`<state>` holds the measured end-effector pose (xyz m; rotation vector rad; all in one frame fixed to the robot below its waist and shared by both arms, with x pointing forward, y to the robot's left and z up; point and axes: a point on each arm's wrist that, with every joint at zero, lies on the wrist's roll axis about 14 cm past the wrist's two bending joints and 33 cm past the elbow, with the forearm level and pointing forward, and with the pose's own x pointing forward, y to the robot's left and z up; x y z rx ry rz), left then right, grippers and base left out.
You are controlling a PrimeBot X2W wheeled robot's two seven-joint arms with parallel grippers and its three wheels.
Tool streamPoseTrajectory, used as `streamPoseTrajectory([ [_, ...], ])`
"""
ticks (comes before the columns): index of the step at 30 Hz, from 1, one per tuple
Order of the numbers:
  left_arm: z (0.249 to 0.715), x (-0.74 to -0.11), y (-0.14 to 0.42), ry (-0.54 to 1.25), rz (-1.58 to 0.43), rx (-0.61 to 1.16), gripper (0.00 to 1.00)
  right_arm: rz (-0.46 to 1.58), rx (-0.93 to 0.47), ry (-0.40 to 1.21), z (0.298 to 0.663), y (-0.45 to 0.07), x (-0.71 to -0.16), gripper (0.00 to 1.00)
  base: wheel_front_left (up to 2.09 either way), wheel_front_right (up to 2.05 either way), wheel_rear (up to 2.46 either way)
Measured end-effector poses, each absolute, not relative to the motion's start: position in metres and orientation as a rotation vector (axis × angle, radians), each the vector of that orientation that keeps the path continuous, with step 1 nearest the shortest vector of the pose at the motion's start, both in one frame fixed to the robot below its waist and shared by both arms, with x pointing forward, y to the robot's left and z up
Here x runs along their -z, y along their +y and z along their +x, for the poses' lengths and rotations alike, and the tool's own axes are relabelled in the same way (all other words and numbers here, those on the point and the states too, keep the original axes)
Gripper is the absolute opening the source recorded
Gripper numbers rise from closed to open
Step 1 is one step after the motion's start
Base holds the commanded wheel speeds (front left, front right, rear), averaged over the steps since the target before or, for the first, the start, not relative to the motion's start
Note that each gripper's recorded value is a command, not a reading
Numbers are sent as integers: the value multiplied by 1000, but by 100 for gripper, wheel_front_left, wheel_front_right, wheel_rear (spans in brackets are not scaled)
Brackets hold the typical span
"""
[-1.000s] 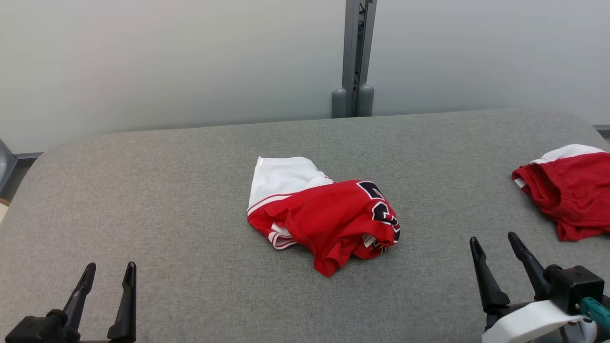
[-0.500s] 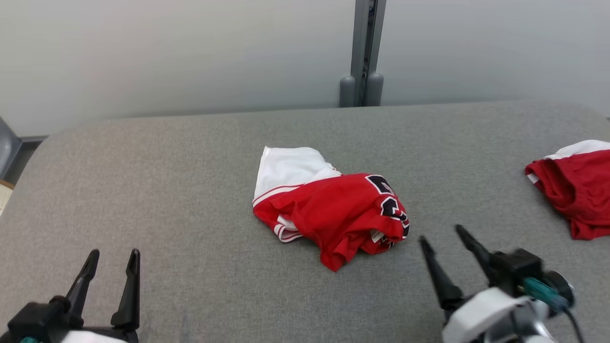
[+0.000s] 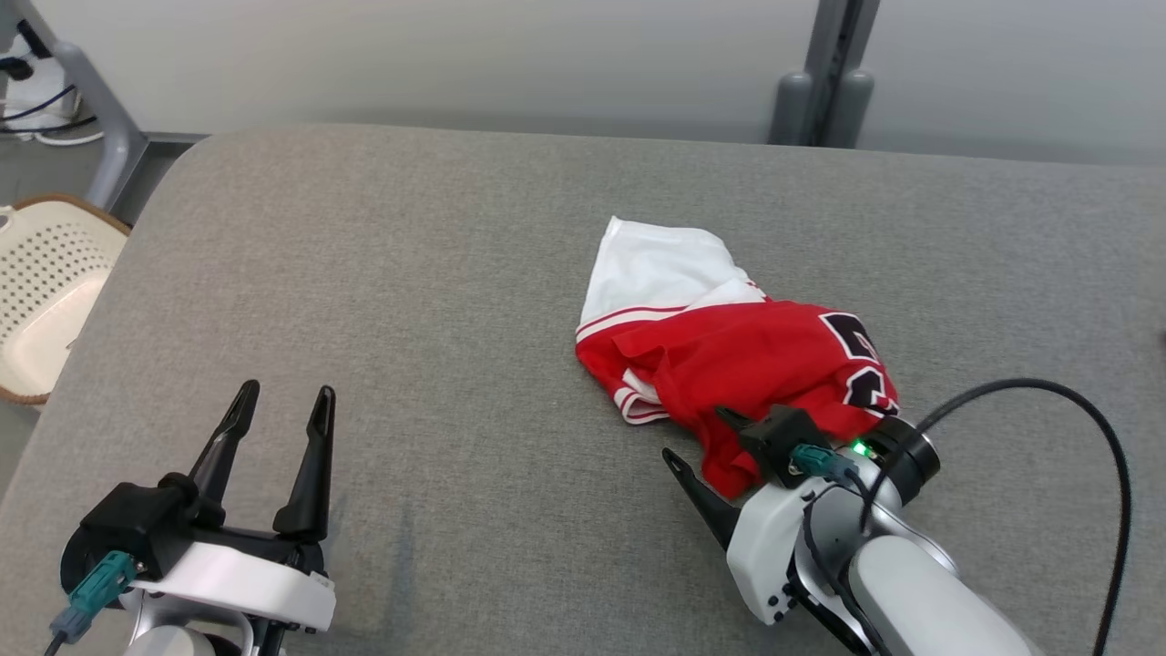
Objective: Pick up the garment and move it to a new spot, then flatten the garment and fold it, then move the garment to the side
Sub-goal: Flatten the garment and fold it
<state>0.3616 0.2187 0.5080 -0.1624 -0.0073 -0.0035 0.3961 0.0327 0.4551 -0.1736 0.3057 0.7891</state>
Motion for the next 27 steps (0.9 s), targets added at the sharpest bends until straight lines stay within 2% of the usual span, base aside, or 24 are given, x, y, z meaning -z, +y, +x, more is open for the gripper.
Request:
streamPoseTrajectory([
  [7,362,-499,232,2,-159,-38,100,-251,-843,370,414,52,-426,100,0,0,0],
  [8,363,-498,233,2,-160,-40,100,-252,-838,379,417,52,-423,50,0,0,0],
  [9,363,-497,233,3,-162,-40,100,-249,-835,387,419,53,-420,9,0,0,0],
  [10,363,-496,233,6,-162,-40,100,-242,-832,394,419,53,-418,0,0,0,0],
  [15,367,-492,231,11,-162,-35,100,-164,-802,335,429,53,-429,0,0,0,0],
  [19,374,-492,226,7,-159,-14,100,-72,-715,243,441,31,-455,0,0,0,0],
  [24,380,-494,219,1,-158,8,100,-9,-578,177,451,-13,-473,0,0,0,0],
  [27,385,-493,213,1,-156,28,100,3,-420,151,452,-68,-482,0,0,0,0],
])
